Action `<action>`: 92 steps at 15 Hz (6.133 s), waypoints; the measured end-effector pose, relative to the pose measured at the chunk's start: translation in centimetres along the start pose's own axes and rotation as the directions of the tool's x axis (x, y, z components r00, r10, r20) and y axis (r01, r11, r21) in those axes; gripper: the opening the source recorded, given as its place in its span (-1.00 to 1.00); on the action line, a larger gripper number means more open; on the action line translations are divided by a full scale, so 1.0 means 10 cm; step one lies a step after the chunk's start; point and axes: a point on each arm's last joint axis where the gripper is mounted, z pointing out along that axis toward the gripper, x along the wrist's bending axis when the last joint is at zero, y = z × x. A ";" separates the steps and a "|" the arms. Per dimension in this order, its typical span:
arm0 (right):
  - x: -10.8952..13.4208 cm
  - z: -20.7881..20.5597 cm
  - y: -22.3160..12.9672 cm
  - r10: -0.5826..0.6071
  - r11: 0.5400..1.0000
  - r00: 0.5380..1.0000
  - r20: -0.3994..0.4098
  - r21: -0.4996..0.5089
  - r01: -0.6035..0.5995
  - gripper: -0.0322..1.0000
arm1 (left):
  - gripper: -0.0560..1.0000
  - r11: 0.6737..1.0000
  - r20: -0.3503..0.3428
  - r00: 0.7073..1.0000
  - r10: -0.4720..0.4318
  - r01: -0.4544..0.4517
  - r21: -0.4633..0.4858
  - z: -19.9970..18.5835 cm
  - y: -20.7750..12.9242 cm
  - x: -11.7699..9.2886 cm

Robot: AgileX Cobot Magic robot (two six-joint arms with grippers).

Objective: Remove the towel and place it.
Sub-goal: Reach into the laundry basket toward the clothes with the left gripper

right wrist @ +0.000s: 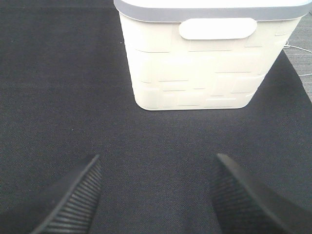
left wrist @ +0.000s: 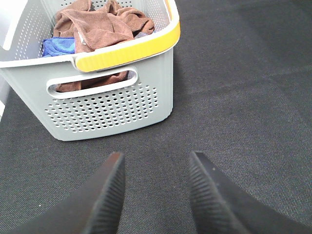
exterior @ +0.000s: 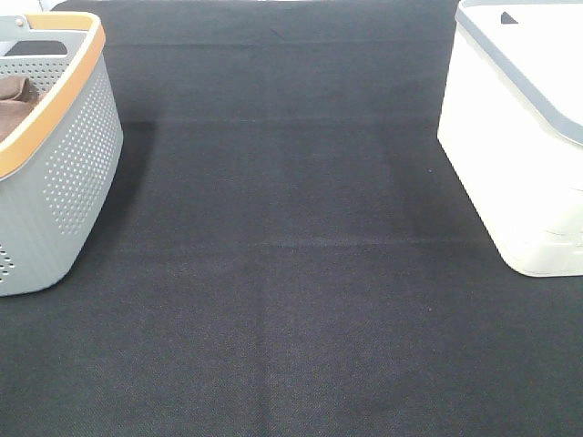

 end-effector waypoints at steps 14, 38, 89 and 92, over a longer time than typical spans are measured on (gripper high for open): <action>0.00 0.00 0.00 0.000 1.000 1.000 0.000 0.000 0.000 0.26 | -0.11 1.000 0.000 1.000 0.000 0.000 0.000 0.00 0.00 0.00; 0.00 0.00 0.00 0.000 1.000 1.000 0.000 0.000 0.000 0.26 | -0.11 1.000 0.000 1.000 0.000 0.000 0.000 0.00 0.00 0.00; 0.00 0.00 0.00 0.000 1.000 1.000 0.000 0.000 0.000 0.26 | 0.06 0.770 -0.286 0.905 -0.315 0.420 0.480 3.27 1.78 1.37; 0.00 0.00 0.00 0.000 1.000 1.000 0.000 0.000 0.000 0.26 | 0.06 0.715 -0.308 0.853 -0.422 0.522 0.465 3.48 1.64 1.71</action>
